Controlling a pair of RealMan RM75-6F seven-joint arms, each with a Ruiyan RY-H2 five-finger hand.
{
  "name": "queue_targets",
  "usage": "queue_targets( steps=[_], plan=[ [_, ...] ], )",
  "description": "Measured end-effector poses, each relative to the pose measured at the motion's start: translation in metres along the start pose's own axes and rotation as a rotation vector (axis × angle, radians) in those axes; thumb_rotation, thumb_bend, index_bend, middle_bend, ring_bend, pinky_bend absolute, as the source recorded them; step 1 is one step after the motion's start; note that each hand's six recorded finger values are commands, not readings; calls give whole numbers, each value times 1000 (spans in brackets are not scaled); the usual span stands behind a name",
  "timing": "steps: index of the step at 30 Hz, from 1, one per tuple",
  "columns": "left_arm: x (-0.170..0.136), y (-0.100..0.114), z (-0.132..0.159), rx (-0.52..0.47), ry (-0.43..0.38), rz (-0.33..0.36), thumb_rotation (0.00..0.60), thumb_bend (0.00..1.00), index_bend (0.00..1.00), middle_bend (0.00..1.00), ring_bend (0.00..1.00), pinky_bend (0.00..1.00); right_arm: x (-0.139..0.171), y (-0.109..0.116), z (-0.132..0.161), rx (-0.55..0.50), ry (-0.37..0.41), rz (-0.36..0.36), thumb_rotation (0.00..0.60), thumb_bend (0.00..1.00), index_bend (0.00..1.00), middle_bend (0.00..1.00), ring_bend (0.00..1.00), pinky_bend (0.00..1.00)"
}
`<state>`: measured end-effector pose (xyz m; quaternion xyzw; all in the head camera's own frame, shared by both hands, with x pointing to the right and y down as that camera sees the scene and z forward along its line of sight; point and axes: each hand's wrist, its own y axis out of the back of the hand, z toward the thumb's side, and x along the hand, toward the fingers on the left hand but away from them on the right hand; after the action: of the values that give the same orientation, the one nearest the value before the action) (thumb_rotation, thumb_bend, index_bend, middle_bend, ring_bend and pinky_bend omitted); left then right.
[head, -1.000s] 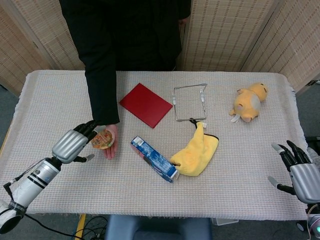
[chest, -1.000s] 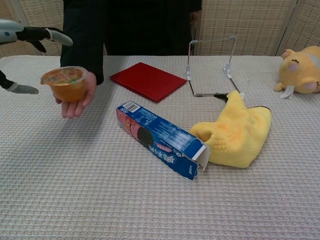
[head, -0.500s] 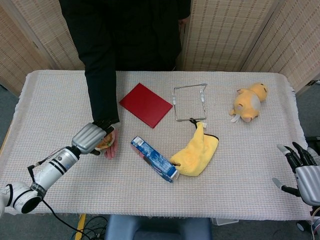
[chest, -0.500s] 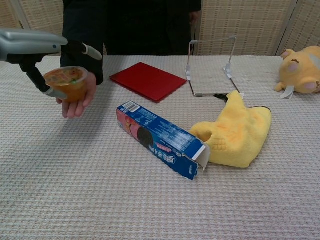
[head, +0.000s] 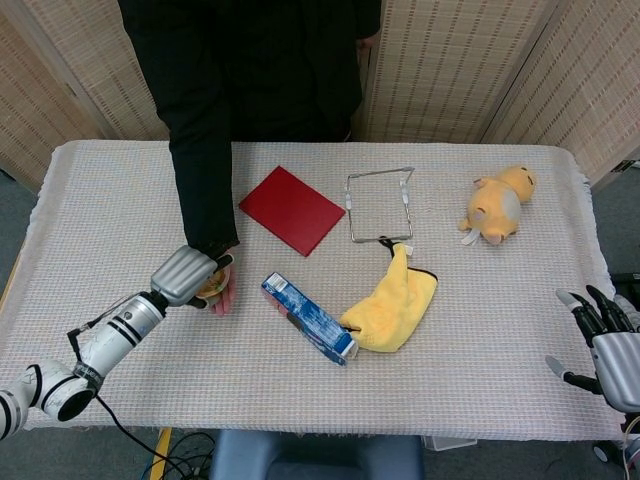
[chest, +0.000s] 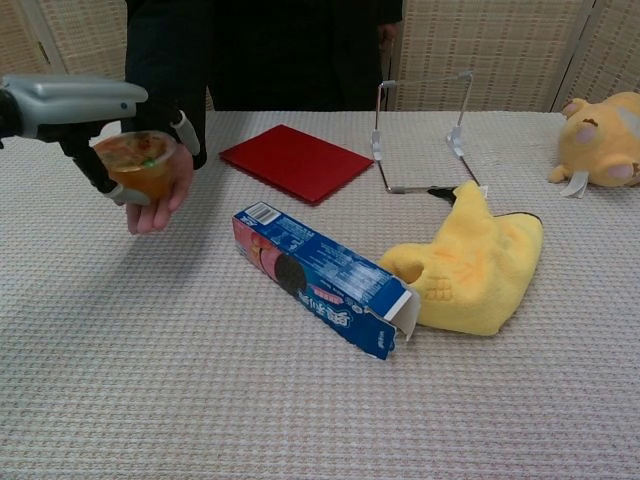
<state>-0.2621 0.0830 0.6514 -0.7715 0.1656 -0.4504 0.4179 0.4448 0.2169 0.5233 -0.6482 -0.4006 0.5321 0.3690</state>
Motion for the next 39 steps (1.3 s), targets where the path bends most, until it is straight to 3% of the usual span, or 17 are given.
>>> queue_targets(
  steps=[4, 6, 12, 18, 22, 28, 39],
  plan=[
    [6, 4, -5, 16, -13, 73, 600, 311, 524, 496, 485, 743, 1, 0, -1, 0, -6, 1, 600, 180, 98, 160, 70, 129],
    [7, 6, -8, 19, -19, 108, 600, 321, 557, 562, 548, 814, 2, 0, -2, 0, -10, 2, 600, 179, 98, 160, 70, 129],
    [-2, 10, -10, -4, -47, 175, 600, 321, 584, 587, 571, 841, 2, 1, -1, 0, -7, -2, 600, 180, 98, 160, 70, 129],
    [-34, 17, -15, -30, -46, 223, 600, 321, 576, 587, 568, 841, 1, 0, -1, -2, -5, 0, 600, 180, 99, 159, 70, 129],
    [-65, 11, -27, -28, -1, 206, 600, 321, 572, 587, 563, 841, 1, -1, -1, -4, -2, 2, 600, 180, 98, 160, 70, 129],
    [-95, -20, -51, -52, 106, 141, 600, 321, 565, 587, 557, 840, -1, -1, 0, -4, 5, 5, 600, 179, 99, 160, 70, 129],
    [-82, -79, -61, -45, 165, 32, 600, 321, 529, 574, 544, 835, -4, -1, 6, -1, 22, 9, 600, 180, 99, 160, 70, 128]
  ],
)
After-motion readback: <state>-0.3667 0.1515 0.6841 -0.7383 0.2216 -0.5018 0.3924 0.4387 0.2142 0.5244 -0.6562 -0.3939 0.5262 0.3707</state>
